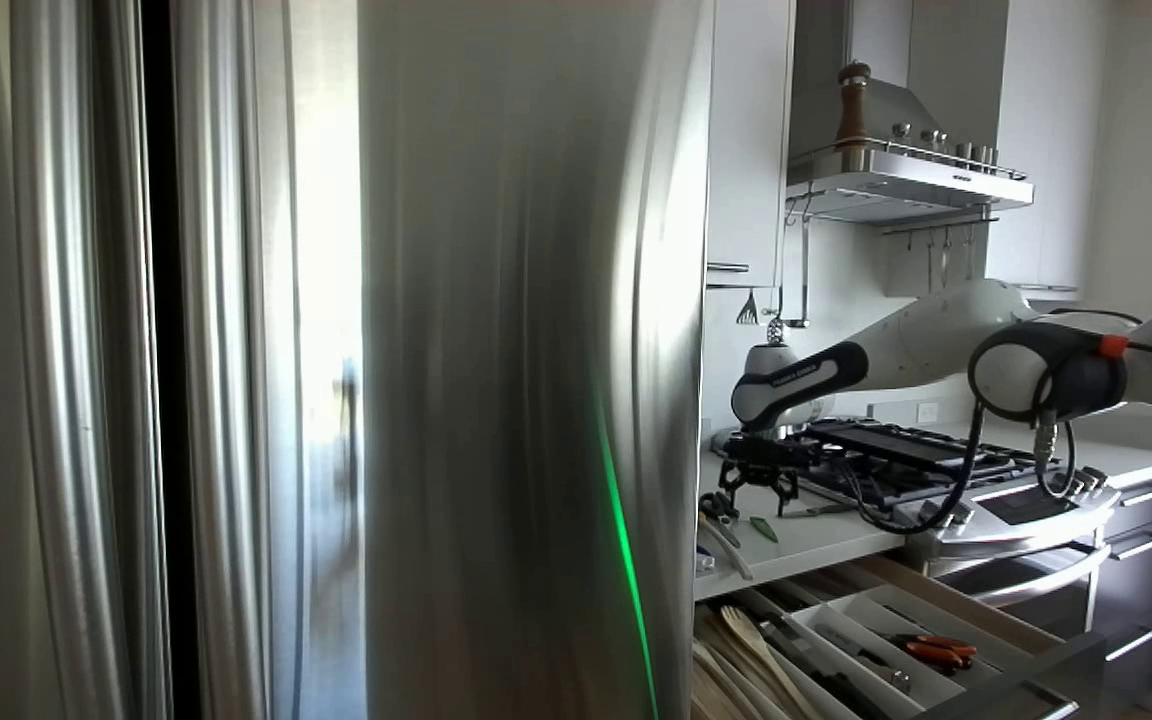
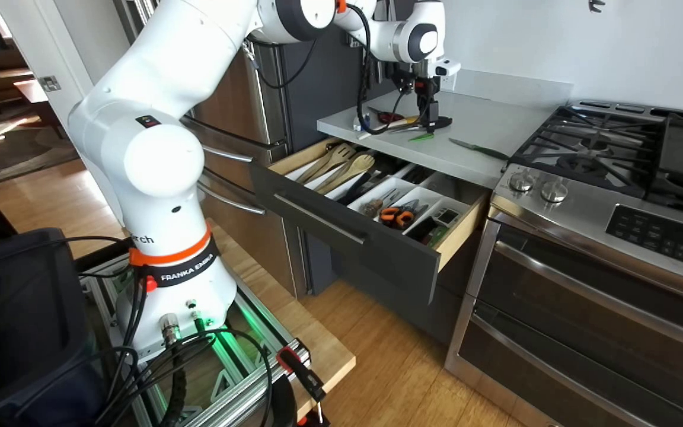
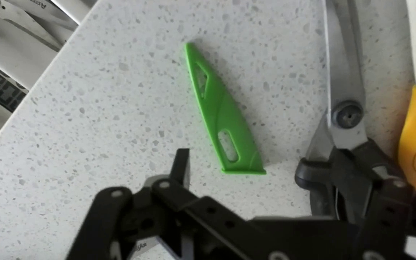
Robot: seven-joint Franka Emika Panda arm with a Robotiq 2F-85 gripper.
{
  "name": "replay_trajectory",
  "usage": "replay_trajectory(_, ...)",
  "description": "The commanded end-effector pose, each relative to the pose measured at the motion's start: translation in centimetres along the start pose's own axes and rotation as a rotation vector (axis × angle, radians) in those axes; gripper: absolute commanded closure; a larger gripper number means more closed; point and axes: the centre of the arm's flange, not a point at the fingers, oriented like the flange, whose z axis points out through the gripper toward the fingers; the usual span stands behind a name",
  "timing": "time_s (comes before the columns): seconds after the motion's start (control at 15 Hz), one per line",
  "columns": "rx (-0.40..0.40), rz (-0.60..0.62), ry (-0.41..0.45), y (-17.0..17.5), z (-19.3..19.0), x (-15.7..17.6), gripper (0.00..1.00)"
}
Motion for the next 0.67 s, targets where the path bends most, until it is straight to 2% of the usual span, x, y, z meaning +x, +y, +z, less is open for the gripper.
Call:
replay_trajectory(0.0, -0.058, 0.030, 0.033, -0.57, 1.44, -0.46, 0.00)
replay_trajectory(0.6, -0.079, 0.054, 0.019, -0.09, 2.10, -0.07, 0.02)
